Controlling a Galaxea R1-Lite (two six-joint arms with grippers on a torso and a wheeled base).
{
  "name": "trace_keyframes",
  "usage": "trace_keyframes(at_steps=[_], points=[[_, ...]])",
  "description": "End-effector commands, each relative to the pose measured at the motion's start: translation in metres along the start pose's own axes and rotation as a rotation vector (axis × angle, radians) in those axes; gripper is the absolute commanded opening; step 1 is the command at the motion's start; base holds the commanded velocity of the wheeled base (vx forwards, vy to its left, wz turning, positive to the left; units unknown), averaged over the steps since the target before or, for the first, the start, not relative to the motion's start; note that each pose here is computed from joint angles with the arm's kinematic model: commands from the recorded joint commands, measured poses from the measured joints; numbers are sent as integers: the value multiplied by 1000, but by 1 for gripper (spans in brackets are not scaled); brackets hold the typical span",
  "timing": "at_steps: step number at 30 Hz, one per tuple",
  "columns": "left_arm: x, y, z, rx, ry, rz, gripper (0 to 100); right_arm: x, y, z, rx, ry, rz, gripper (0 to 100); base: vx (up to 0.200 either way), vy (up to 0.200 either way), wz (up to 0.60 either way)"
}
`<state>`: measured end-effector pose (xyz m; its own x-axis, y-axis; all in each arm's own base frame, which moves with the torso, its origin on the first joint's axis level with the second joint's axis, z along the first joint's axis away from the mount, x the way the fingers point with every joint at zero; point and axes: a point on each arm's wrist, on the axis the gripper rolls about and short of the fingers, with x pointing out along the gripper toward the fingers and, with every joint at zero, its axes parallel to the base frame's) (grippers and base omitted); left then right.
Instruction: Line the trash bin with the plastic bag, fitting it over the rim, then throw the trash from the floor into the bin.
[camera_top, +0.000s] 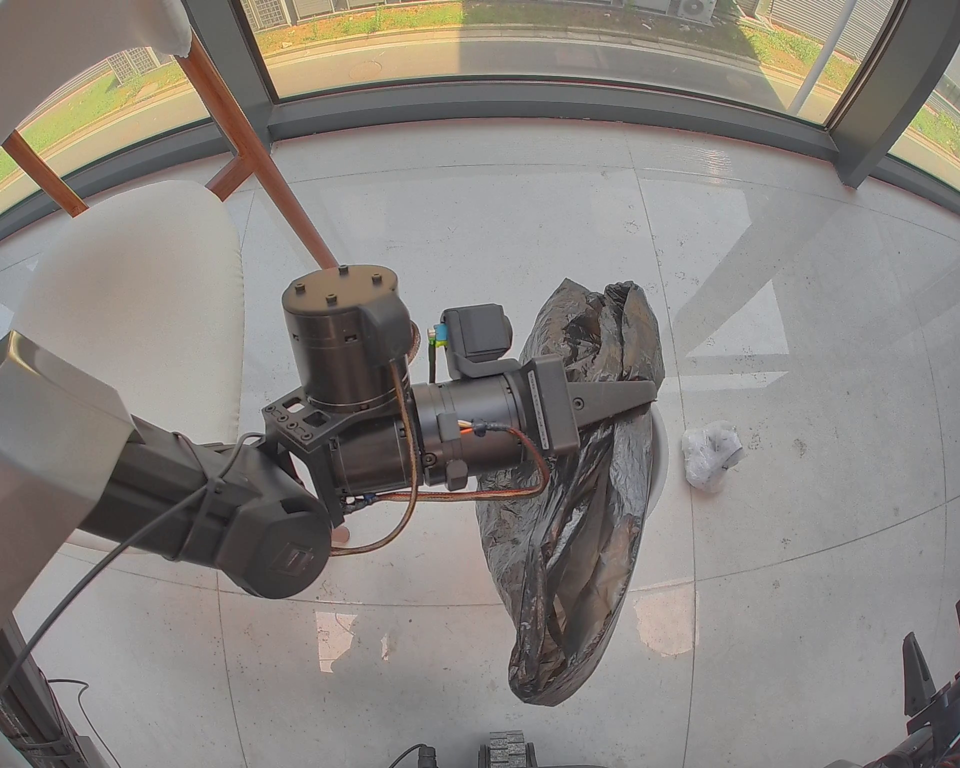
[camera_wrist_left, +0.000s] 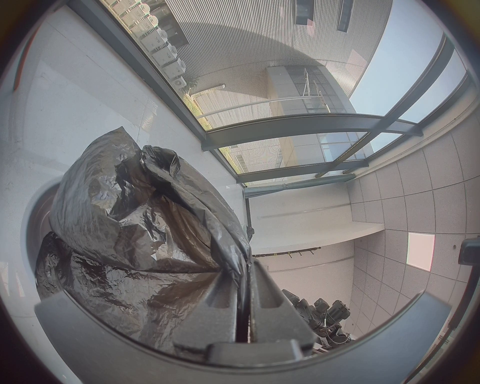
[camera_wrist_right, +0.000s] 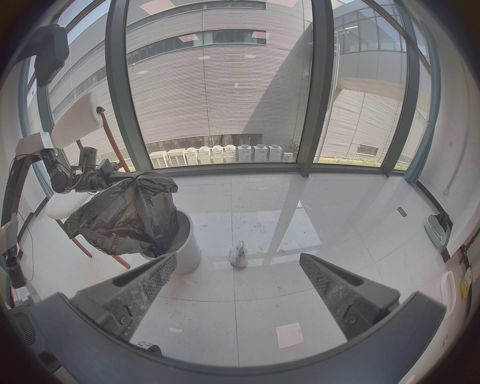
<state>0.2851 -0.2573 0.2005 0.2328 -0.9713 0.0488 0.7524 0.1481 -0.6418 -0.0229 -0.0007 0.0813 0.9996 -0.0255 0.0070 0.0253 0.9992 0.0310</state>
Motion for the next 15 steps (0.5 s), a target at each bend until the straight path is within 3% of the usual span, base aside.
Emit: trace_keyframes(at_steps=[1, 9, 15], points=[[5, 7, -2, -11, 7, 6, 0, 0, 0, -5, 0, 1, 1, 100, 0, 0, 0], [11, 10, 1, -14, 0, 4, 0, 0, 0, -5, 0, 1, 1, 100, 0, 0, 0], [12, 7, 8, -16, -17, -9, 0, 0, 0, -5, 0, 2, 1, 100, 0, -200, 0]])
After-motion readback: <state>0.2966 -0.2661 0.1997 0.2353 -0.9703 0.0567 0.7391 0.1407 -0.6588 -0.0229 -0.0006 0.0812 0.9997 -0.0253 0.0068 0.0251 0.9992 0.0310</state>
